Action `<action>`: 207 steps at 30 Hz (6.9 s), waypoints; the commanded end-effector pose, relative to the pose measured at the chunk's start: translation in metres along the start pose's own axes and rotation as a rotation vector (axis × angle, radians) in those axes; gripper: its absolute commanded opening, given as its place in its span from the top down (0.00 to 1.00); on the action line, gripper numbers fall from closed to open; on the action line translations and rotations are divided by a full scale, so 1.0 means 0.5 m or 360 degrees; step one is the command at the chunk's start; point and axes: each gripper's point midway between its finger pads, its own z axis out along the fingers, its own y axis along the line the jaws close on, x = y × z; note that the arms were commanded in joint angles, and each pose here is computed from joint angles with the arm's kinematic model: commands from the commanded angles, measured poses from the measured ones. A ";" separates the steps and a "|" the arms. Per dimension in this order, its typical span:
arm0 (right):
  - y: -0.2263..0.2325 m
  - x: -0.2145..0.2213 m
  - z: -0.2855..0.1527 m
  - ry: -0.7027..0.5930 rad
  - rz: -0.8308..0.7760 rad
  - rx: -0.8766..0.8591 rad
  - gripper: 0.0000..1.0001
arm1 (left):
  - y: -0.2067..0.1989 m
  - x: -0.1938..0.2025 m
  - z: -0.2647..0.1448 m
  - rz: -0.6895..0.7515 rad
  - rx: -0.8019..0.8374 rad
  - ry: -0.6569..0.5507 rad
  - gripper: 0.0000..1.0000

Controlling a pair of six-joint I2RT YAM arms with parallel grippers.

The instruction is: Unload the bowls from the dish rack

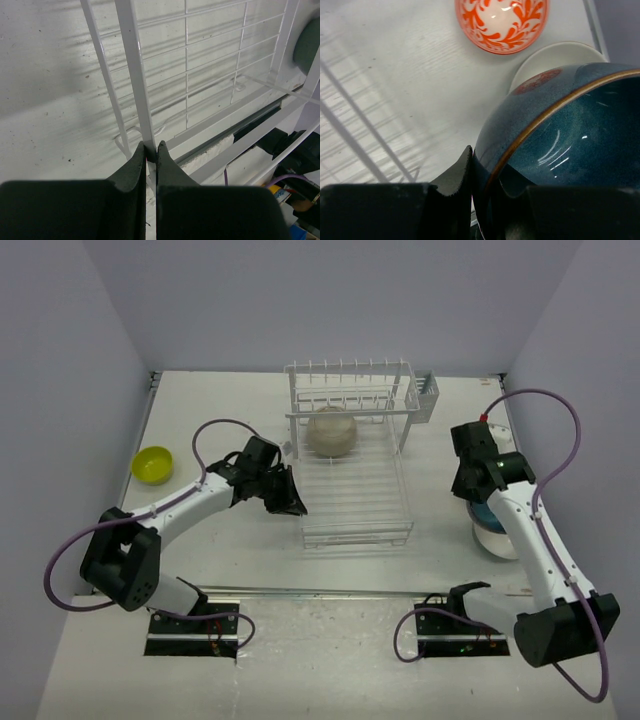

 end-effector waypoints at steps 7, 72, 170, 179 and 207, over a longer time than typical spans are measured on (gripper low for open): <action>-0.084 -0.007 0.056 0.0117 0.0014 0.0284 1.00 | 0.114 0.026 0.023 0.0057 -0.0239 0.0012 1.00; -0.114 0.134 0.241 0.0854 0.0073 0.0388 0.57 | 0.134 -0.001 0.029 -0.0055 -0.0187 -0.0036 1.00; 0.589 -0.069 -0.011 -0.1609 -0.1393 -0.0423 1.00 | 0.051 -0.132 -0.212 -0.0271 0.0142 -0.0988 1.00; 0.683 -0.086 -0.055 -0.1709 -0.1216 -0.0728 1.00 | 0.075 -0.130 -0.154 -0.0276 0.0228 -0.1017 1.00; 0.763 -0.128 0.047 -0.1749 -0.1130 -0.0775 1.00 | 0.109 -0.197 -0.075 -0.0203 0.0198 -0.1017 1.00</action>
